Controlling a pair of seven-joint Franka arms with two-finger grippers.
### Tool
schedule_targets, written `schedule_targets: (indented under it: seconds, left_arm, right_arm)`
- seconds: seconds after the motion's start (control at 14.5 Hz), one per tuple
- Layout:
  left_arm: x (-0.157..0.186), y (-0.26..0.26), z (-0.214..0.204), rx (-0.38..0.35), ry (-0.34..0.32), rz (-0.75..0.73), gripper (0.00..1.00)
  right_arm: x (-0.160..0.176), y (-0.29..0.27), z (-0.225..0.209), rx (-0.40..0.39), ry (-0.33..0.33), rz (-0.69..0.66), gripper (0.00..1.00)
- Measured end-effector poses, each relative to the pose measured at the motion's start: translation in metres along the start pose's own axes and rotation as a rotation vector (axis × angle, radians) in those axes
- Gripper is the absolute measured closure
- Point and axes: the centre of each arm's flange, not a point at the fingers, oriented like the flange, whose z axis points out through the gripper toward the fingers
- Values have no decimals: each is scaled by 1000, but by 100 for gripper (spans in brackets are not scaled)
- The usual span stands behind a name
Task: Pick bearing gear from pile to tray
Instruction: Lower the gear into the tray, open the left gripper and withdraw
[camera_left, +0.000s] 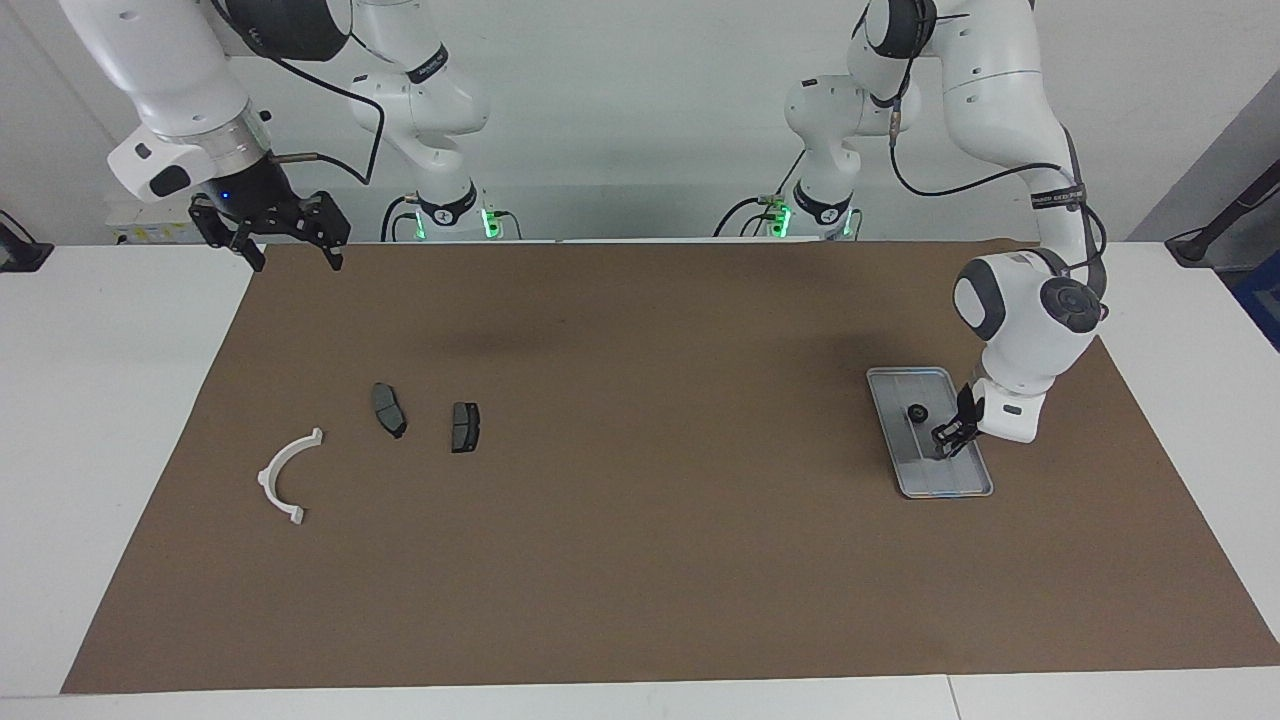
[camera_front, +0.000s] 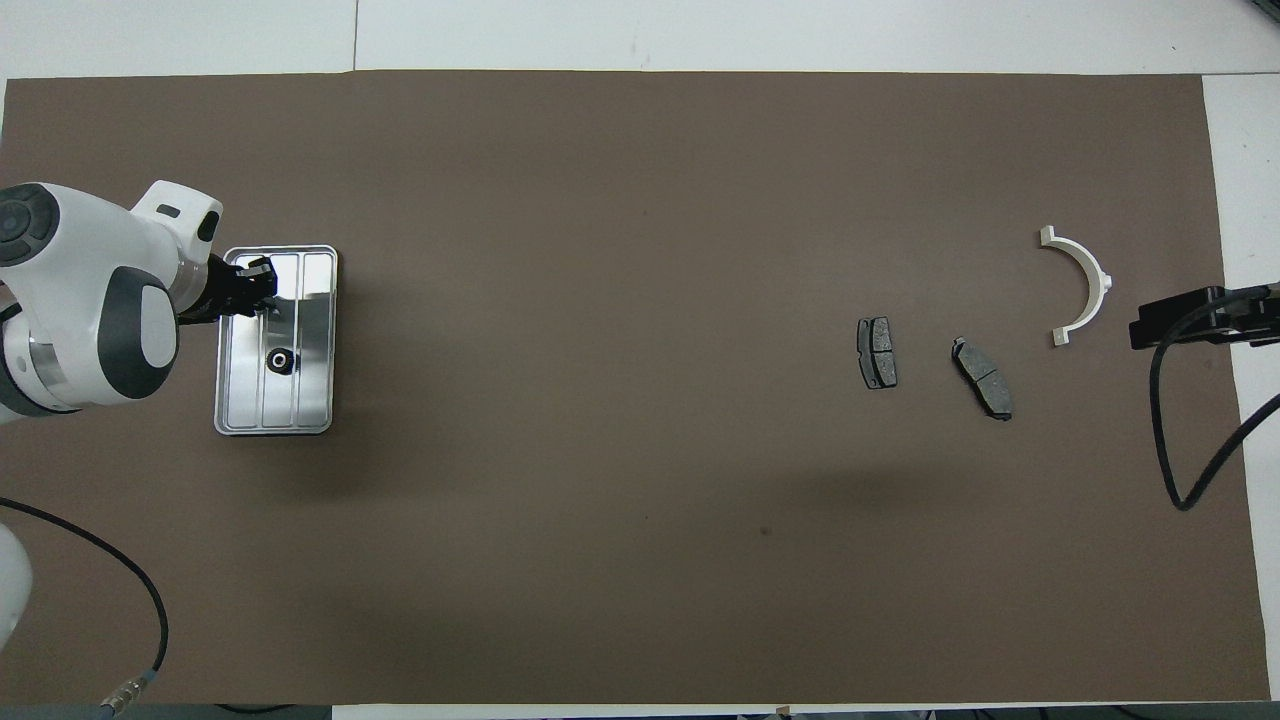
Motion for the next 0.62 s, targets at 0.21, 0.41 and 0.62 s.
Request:
schedule_targets:
  seconds: [0.21,0.41,0.62]
  left_arm:
    - [1,0,5,0,2,-1,76]
    - [1,0,7,2,0,0,71]
    - [0,0,9,3,-3,1,39]
  right_arm:
    - [0,0,0,0,-1,0,0]
    - [0,0,1,0,-2,0,0]
    - [1,0,1,0,-3,0,0]
